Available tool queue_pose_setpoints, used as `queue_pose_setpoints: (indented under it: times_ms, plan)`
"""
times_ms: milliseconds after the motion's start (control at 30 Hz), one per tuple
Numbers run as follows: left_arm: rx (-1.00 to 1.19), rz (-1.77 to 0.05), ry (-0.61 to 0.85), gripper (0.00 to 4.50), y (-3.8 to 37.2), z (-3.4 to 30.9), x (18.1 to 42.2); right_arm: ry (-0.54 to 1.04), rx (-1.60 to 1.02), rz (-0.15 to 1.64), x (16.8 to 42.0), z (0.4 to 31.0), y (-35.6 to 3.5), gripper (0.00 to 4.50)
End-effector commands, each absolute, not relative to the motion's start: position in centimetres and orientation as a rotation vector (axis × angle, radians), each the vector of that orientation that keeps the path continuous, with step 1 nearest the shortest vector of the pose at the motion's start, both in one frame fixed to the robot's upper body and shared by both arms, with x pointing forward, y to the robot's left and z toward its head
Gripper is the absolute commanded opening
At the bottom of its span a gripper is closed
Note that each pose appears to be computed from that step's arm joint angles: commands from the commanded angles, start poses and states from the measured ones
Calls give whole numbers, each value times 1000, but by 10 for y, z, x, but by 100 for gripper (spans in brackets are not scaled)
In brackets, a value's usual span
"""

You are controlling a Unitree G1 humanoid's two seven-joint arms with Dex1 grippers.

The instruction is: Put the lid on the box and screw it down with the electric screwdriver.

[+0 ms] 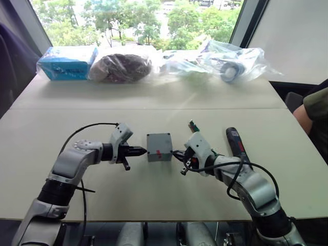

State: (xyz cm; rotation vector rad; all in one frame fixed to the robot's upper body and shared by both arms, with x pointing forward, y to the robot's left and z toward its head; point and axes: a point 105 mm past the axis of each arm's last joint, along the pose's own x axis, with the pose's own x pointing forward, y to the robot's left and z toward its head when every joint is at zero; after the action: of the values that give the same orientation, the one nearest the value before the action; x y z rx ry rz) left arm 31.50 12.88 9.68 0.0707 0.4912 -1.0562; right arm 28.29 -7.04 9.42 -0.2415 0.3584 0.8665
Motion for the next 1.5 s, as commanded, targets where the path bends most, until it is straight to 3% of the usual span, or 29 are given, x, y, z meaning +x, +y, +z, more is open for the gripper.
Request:
queue_pose_setpoints:
  times_ms: [33,267,400,533,667,767,1067,1100,1267,1367,1500]
  plan:
    - [89,-1071,435,0,125,109,319,298,-226,911,277,109,-60,2]
    - [142,-1086,425,0,134,116,319,312,-192,853,277,110,-75,2]
    - [161,-1135,321,0,138,176,329,229,-127,755,276,136,-107,2]
    - [191,-1315,273,0,115,213,311,185,-93,668,268,149,-133,2]
    - [279,-1424,298,0,95,201,295,219,-120,573,264,143,-154,2]
    - [285,-1476,309,0,82,190,289,252,-147,515,260,136,-167,76]
    - [334,-1556,312,0,74,186,285,308,-128,423,253,123,-179,434]
    - [339,-1560,314,0,74,186,285,312,-122,419,253,122,-179,448]
    - [374,-1535,312,0,79,182,295,313,-129,403,261,118,-181,448]
    - [375,-1524,308,0,81,181,299,311,-142,405,263,116,-181,376]
    - [373,-1513,301,0,82,181,301,319,-159,402,268,113,-182,229]
